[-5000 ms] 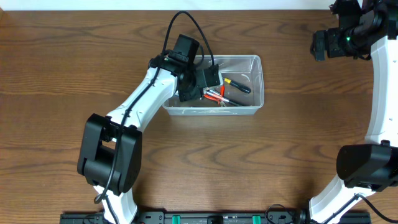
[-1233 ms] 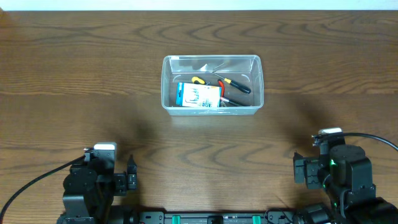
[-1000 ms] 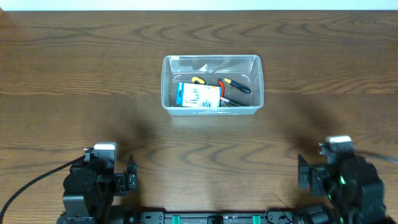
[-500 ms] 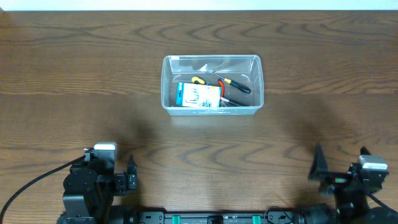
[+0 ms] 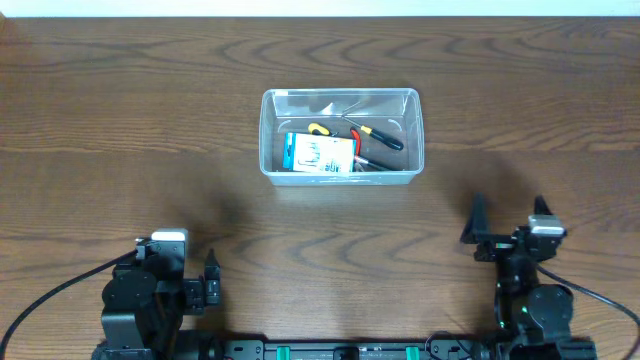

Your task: Pack container

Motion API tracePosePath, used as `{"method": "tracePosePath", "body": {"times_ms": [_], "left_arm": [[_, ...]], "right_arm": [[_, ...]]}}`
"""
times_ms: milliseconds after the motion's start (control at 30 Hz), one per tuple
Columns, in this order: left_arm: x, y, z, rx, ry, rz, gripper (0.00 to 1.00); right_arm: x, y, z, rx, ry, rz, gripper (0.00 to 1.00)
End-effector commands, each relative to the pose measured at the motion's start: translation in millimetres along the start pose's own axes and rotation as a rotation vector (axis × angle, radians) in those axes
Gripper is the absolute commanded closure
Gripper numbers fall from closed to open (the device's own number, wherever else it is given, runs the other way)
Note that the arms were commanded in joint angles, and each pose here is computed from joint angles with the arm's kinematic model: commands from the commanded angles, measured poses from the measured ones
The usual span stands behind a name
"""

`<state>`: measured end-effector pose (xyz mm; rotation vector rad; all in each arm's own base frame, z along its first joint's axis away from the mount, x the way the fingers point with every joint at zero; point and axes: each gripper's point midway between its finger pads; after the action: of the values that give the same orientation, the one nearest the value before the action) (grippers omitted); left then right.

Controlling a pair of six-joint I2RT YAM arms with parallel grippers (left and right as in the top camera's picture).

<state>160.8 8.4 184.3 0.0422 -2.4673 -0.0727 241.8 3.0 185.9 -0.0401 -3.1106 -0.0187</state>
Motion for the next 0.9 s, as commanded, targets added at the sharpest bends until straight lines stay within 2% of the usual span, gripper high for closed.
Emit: {"method": "tracePosePath", "body": {"times_ms": [0,167,867], "left_arm": [[0.0,-2.1,0.2,0.003,-0.001,0.012,0.02],[0.0,-2.2,0.2,0.003,-0.001,0.012,0.02],[0.0,-2.1,0.2,0.003,-0.001,0.012,0.02]], "right_arm": [[-2.7,-0.5,20.2,0.003,0.039,0.0,0.01],[-2.9,5.1,29.0,0.084,0.064,-0.035,0.01],[-2.9,7.5,28.4,0.082,0.061,-0.049,0.01]]}}
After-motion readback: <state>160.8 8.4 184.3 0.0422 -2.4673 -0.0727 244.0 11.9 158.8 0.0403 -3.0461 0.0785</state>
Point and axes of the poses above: each gripper's point midway between its finger pads, its own x axis back along the fingers, its own y axis along the line the jaws close on, z = x × y, and after that the axes turned 3 degrees about x, right-handed
